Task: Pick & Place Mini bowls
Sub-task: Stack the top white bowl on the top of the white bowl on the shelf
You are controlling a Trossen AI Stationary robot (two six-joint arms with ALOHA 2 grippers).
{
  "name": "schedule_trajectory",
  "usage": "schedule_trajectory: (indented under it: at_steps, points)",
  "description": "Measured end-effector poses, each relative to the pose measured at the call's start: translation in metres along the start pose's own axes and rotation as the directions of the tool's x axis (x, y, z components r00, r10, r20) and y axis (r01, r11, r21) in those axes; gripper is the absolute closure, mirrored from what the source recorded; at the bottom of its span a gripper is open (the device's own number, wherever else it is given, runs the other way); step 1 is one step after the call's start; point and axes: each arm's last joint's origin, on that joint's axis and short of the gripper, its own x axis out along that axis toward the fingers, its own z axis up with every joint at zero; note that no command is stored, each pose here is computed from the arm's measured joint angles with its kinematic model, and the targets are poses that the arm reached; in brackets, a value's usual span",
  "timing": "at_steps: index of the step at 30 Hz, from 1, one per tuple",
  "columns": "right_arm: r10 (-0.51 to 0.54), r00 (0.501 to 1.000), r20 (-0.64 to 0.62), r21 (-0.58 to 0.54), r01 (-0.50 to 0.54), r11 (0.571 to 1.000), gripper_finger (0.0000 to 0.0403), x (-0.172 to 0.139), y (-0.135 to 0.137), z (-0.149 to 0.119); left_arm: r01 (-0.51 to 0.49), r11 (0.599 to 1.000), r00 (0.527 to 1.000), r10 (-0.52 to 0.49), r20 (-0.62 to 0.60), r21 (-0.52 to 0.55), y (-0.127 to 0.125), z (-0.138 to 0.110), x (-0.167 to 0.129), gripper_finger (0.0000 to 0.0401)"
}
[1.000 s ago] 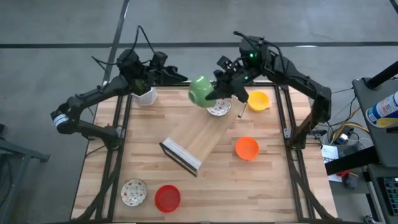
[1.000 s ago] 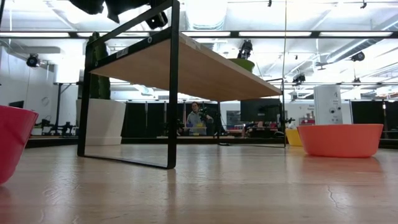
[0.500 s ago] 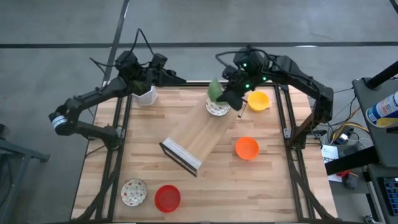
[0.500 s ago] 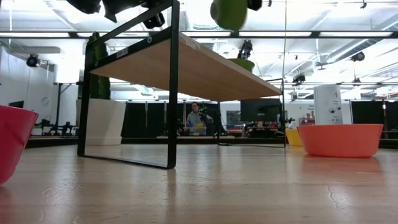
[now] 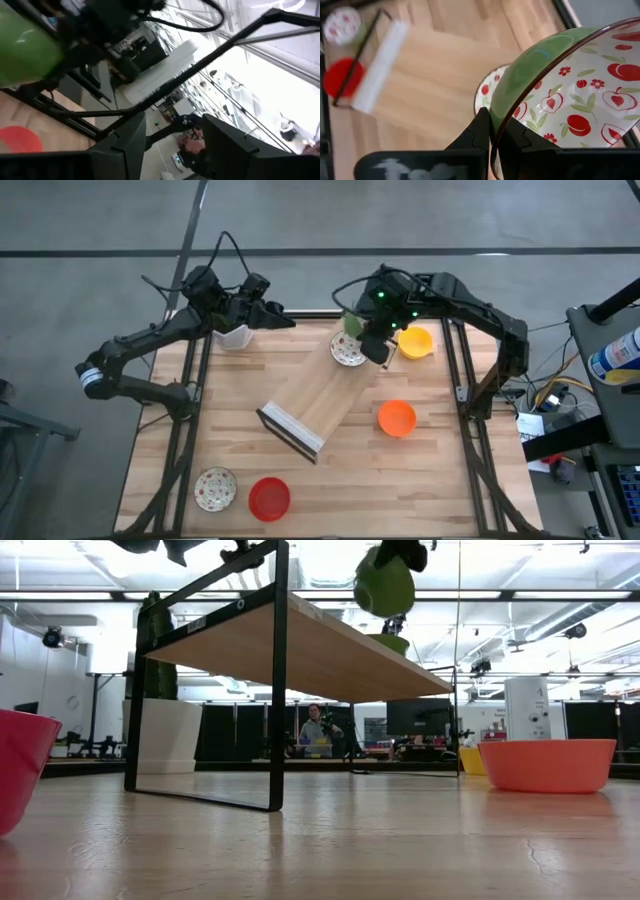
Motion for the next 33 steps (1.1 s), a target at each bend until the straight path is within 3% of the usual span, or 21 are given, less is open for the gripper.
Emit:
schedule_trajectory:
  at_steps: [5, 9, 15, 20, 27, 30, 33]
  points:
    - [-0.009, 0.993, -0.118, -0.077, 0.0, 0.997, 0.0391, 0.023, 0.001, -0.001, 0.023, 1.0, 1.0, -0.023, -0.016, 0.011, -0.007, -0.004, 0.002, 0.0215]
    - [-0.087, 0.978, -0.188, -0.174, 0.054, 0.983, 0.0391, 0.032, 0.005, -0.002, 0.034, 0.999, 0.999, -0.033, -0.016, 0.027, -0.014, -0.005, 0.001, 0.0215]
    - [-0.233, 0.946, -0.224, -0.414, 0.124, 0.902, 0.0391, 0.04, 0.022, 0.005, 0.038, 0.999, 0.999, -0.037, -0.021, 0.033, -0.016, -0.005, 0.0, 0.0215]
    - [-0.235, 0.95, -0.207, -0.526, 0.094, 0.845, 0.0391, 0.052, 0.038, 0.013, 0.039, 0.999, 0.999, -0.039, -0.025, 0.033, -0.016, -0.006, 0.0, 0.0215]
    - [-0.358, 0.917, -0.176, -0.677, 0.151, 0.72, 0.0391, 0.066, 0.054, 0.016, 0.044, 0.999, 0.998, -0.043, -0.042, 0.029, -0.016, -0.006, 0.0, 0.0215]
    - [-0.354, 0.917, -0.185, -0.695, 0.133, 0.707, 0.0391, 0.068, 0.058, 0.013, 0.045, 0.999, 0.998, -0.043, -0.046, 0.028, -0.015, -0.006, 0.0, 0.0215]
    - [-0.351, 0.915, -0.199, -0.682, 0.127, 0.72, 0.0391, 0.07, 0.058, 0.011, 0.044, 0.999, 0.998, -0.043, -0.047, 0.027, -0.015, -0.006, 0.0, 0.0215]
